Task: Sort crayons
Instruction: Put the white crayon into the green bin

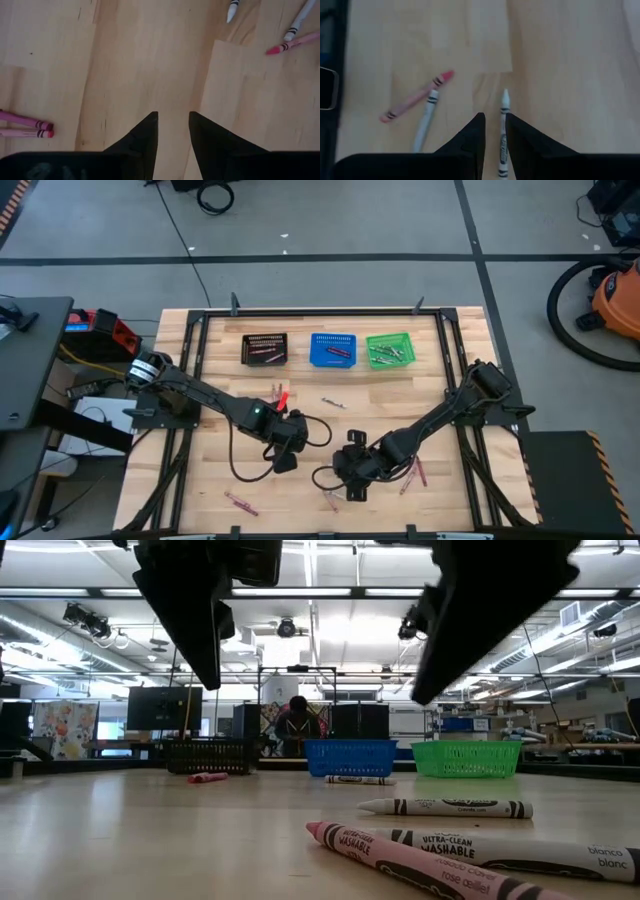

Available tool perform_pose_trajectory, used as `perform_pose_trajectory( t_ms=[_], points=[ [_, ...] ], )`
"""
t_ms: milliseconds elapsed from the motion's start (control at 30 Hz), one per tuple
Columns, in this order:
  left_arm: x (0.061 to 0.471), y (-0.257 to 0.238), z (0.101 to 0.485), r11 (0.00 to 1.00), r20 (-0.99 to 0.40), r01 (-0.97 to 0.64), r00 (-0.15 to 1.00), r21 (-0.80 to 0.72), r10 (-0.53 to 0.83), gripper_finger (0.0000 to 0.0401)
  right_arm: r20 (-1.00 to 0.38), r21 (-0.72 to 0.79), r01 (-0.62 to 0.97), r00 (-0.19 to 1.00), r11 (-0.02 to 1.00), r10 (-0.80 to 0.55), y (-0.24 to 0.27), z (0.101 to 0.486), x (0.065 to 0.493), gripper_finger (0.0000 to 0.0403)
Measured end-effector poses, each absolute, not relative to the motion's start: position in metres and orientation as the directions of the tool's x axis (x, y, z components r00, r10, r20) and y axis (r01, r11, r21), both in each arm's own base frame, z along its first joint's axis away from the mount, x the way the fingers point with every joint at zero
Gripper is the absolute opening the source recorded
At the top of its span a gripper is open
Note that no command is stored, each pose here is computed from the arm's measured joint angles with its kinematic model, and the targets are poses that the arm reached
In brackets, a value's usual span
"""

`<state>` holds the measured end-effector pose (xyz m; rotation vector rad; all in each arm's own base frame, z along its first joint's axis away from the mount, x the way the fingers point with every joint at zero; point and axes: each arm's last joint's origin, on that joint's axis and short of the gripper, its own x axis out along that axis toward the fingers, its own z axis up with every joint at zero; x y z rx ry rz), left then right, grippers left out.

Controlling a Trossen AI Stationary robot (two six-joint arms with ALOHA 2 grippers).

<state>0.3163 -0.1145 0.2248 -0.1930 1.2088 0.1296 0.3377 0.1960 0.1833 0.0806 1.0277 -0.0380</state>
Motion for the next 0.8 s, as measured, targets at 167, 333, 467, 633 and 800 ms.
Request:
perform_pose_trajectory(
  t_ms=[167, 333, 467, 633, 800],
  points=[
    [0.316, -0.114, 0.225, 0.982, -0.938, -0.178, 0.347, -0.068, -0.002, 0.0121, -0.870, 0.032, 0.112, 0.493, 0.993, -0.028, 0.192, 0.172, 0.332, 0.0082],
    [0.316, -0.114, 0.225, 0.985, -0.937, -0.163, 0.350, -0.064, -0.003, 0.0121, -0.884, 0.045, 0.132, 0.467, 0.990, -0.022, 0.189, 0.164, 0.327, 0.0082],
    [0.316, -0.114, 0.225, 0.985, -0.937, -0.163, 0.350, -0.064, -0.003, 0.0121, -0.882, 0.058, 0.148, 0.471, 0.987, -0.019, 0.190, 0.163, 0.328, 0.0082],
    [0.316, -0.114, 0.225, 0.984, -0.937, -0.164, 0.350, -0.064, -0.003, 0.0121, -0.881, 0.060, 0.150, 0.473, 0.987, -0.019, 0.190, 0.163, 0.327, 0.0082],
    [0.317, -0.114, 0.225, 0.984, -0.936, -0.164, 0.351, -0.065, -0.003, 0.0121, -0.880, 0.061, 0.159, 0.475, 0.985, -0.022, 0.190, 0.163, 0.327, 0.0082]
  ],
)
